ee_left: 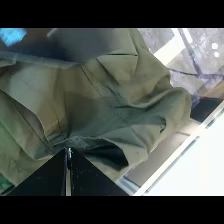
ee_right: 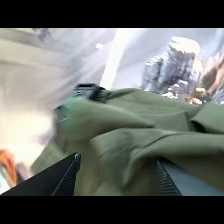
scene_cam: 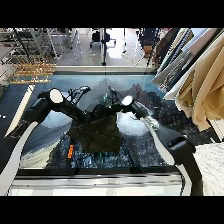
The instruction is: Fold the clothes and pants, and hang the long-sleeved shirts on hangers.
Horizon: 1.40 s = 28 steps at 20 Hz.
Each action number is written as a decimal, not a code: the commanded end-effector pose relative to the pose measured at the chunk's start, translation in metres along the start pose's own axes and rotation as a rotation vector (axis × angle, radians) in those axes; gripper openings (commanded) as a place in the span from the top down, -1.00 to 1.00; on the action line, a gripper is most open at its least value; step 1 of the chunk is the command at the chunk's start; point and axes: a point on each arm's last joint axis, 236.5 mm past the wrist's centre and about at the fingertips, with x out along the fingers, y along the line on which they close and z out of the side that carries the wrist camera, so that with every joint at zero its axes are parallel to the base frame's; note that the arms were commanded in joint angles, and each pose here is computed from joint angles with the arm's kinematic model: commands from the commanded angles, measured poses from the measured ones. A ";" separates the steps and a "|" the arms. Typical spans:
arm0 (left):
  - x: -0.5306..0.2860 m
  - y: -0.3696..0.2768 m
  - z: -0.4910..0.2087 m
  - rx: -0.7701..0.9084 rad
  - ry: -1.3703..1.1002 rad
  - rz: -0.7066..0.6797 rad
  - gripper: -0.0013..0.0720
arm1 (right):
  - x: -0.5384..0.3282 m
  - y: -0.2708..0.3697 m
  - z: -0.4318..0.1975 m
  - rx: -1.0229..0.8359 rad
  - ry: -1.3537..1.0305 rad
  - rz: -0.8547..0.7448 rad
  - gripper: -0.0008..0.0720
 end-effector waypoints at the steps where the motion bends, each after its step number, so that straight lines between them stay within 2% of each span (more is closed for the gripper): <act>1: 0.021 -0.001 -0.003 -0.002 0.028 -0.043 0.93 | -0.084 -0.007 0.017 -0.132 0.014 -0.163 -0.51; 3: 0.040 0.004 -0.008 0.019 0.055 -0.060 0.93 | -0.145 -0.026 0.014 -0.131 0.040 -0.312 -0.51; 5: 0.063 0.011 -0.015 -0.007 0.091 -0.079 0.93 | -0.171 -0.030 -0.021 -0.085 0.177 -0.321 -0.49; 7: 0.086 0.024 -0.030 -0.027 0.154 -0.074 0.93 | -0.163 -0.039 -0.065 -0.025 0.335 -0.308 -0.51; 9: 0.104 0.049 -0.050 -0.077 0.224 -0.031 0.93 | -0.133 -0.056 -0.096 0.048 0.385 -0.307 -0.95; 10: 0.111 0.057 -0.057 -0.106 0.243 -0.028 0.93 | -0.117 -0.067 -0.105 0.084 0.373 -0.311 -0.95; 14: 0.126 0.066 -0.069 -0.138 0.278 -0.045 0.93 | -0.071 -0.090 -0.123 0.211 0.338 -0.245 -0.95; 17: 0.126 0.060 -0.065 -0.136 0.262 -0.074 0.93 | -0.040 -0.077 -0.127 0.255 0.342 -0.086 -0.96; 22: 0.126 0.053 -0.062 -0.148 0.251 -0.100 0.93 | 0.011 -0.054 -0.140 0.335 0.347 0.062 -0.94; 23: 0.126 0.050 -0.060 -0.154 0.244 -0.111 0.93 | 0.019 -0.047 -0.141 0.328 0.347 0.091 -0.73; 24: 0.124 0.048 -0.057 -0.158 0.235 -0.119 0.93 | 0.022 -0.043 -0.137 0.301 0.333 0.101 0.23; 25: 0.116 0.048 -0.054 -0.153 0.226 -0.116 0.93 | 0.021 -0.039 -0.129 0.285 0.311 0.101 0.84; 26: 0.098 0.047 -0.052 -0.139 0.230 -0.116 0.94 | 0.014 -0.034 -0.119 0.261 0.291 0.101 0.93; 28: 0.042 0.039 -0.042 -0.108 0.206 -0.118 0.93 | -0.017 -0.027 -0.091 0.198 0.223 0.066 0.93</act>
